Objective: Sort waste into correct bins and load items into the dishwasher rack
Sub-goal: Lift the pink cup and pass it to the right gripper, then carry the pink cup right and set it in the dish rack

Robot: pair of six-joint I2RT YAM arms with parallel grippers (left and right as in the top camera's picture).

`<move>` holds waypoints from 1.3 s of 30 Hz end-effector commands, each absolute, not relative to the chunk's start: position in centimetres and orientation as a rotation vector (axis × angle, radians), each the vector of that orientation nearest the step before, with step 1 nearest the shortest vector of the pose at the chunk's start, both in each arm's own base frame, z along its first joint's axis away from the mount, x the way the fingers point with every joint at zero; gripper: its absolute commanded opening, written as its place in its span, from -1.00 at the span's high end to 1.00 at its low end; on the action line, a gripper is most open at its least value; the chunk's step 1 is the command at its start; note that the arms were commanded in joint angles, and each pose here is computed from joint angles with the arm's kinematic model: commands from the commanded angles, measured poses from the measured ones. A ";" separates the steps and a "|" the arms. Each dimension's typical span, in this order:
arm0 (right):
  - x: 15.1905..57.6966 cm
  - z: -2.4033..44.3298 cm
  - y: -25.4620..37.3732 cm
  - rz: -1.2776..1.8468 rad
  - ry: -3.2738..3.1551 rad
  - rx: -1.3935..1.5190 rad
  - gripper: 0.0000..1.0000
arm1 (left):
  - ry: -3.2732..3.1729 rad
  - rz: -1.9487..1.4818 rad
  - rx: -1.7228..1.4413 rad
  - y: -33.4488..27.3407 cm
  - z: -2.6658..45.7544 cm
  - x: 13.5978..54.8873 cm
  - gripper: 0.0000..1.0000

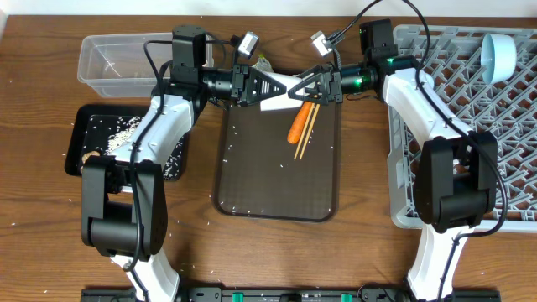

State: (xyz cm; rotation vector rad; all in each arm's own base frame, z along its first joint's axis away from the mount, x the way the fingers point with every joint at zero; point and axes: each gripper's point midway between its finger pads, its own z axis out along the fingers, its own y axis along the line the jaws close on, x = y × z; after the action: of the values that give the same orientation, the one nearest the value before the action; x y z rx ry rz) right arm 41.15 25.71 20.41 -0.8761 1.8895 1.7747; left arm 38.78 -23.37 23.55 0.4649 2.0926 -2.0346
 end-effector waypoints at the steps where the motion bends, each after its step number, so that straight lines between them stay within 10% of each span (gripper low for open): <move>1: 40.3 20.7 26.9 1.807 1.864 -0.917 0.16 | 2.077 -2.046 0.494 -23.5 24.3 38.2 0.88; 39: 45.9 18.4 8.9 0.905 2.563 -0.279 0.39 | 2.081 -1.700 0.487 -23.2 21.3 41.1 0.33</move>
State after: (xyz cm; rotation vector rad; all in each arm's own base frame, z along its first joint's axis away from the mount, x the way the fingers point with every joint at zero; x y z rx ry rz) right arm 44.99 10.82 14.22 -0.2549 2.5933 1.1393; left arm 40.07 -23.46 22.06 0.4906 2.0759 -1.8559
